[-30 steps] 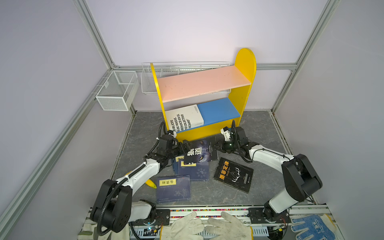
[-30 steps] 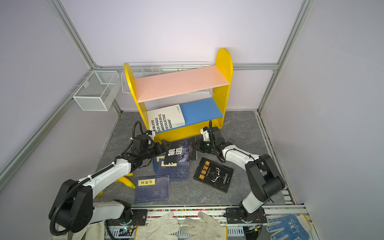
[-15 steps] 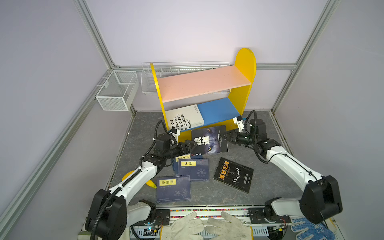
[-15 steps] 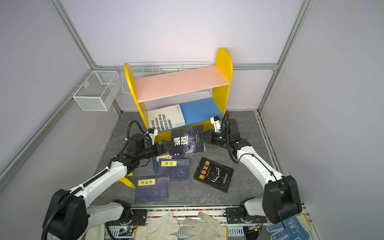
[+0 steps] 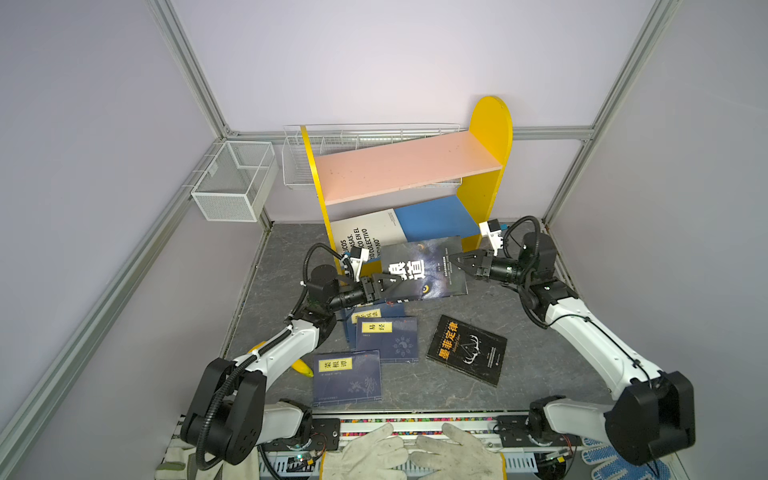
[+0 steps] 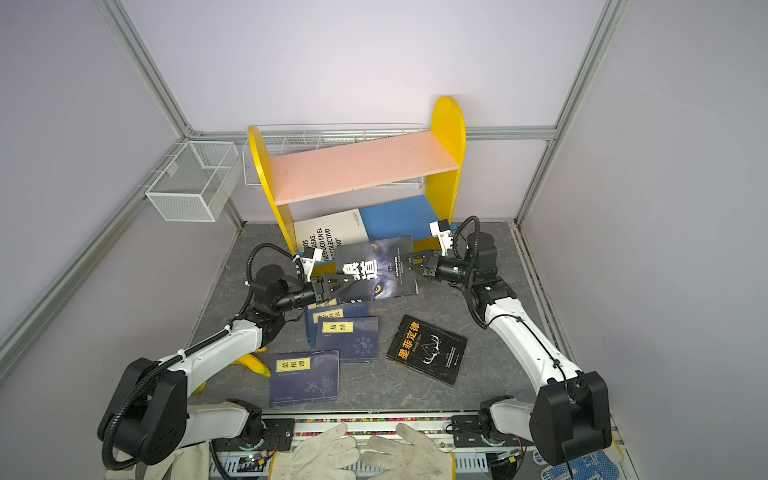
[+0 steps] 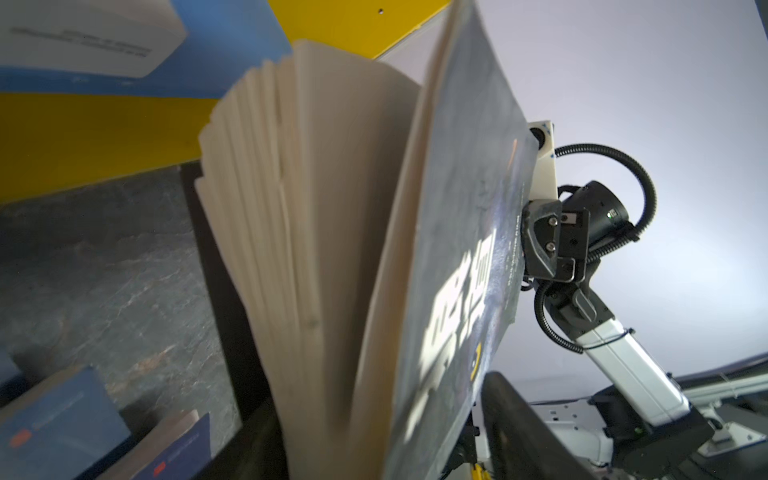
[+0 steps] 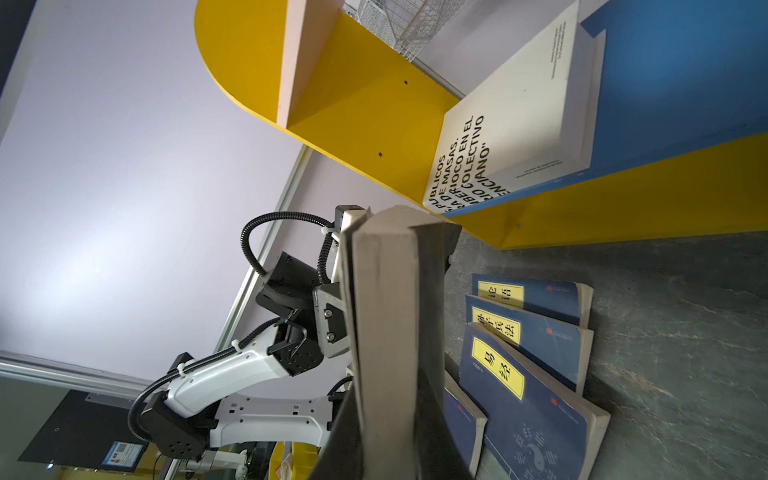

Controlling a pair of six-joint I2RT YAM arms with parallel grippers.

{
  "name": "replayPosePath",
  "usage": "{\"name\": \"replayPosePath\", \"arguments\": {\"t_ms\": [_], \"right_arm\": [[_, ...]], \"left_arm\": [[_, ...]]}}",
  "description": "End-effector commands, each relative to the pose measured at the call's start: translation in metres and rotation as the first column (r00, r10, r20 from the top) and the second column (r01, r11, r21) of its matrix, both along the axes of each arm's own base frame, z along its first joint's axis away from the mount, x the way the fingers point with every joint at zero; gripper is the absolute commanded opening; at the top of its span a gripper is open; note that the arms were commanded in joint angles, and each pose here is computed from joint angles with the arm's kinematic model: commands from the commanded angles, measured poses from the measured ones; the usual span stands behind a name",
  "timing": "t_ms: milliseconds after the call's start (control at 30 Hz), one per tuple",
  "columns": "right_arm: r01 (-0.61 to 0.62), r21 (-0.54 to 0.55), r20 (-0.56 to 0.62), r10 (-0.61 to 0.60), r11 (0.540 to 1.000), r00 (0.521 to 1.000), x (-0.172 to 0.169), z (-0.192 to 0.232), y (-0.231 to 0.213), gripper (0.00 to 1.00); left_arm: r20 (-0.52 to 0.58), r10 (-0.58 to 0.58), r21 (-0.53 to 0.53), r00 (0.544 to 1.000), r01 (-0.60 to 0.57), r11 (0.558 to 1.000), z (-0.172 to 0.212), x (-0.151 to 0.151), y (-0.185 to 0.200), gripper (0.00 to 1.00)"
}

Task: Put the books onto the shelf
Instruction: 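Carry the upright wolf-cover book with both grippers toward the blue shelf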

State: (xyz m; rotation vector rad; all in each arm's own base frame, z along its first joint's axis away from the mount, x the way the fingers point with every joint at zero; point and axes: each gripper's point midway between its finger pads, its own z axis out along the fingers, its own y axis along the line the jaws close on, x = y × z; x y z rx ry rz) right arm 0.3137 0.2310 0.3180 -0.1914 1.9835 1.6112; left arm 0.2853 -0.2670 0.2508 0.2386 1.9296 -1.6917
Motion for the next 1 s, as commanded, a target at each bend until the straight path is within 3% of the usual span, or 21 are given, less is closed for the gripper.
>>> {"name": "replayPosePath", "arguments": {"t_ms": [0,133,400,600,733,967], "right_arm": [[-0.057,0.058,0.106,0.051,0.997,0.993,-0.014,0.033,0.002,0.09],[-0.038,0.073,0.098,0.030,0.997,0.995,-0.009,0.041,-0.007,0.09],[-0.042,0.090,0.137,0.029,0.995,0.990,-0.012,0.064,-0.014,0.09],[-0.073,0.159,0.144,0.050,0.985,0.988,-0.009,0.074,-0.011,0.09],[-0.095,0.198,0.142,0.067,0.976,0.988,-0.005,0.076,-0.009,0.09],[-0.089,0.180,0.089,0.074,0.980,0.993,0.006,0.057,-0.006,0.10]], "left_arm": [[0.094,-0.126,-0.101,0.988,0.135,0.986,0.034,-0.020,-0.009,0.63],[0.056,-0.055,-0.049,0.997,0.058,0.997,0.018,-0.005,-0.002,0.78],[0.060,0.055,0.130,0.997,-0.062,0.990,0.000,0.004,0.012,0.92],[0.048,-0.011,0.060,0.999,0.009,0.998,0.009,0.003,0.003,0.95],[0.083,-0.055,-0.051,0.995,0.059,0.997,0.032,0.000,-0.002,0.94],[0.160,-0.062,-0.144,0.985,0.085,0.986,0.068,-0.001,-0.003,0.81]]}}
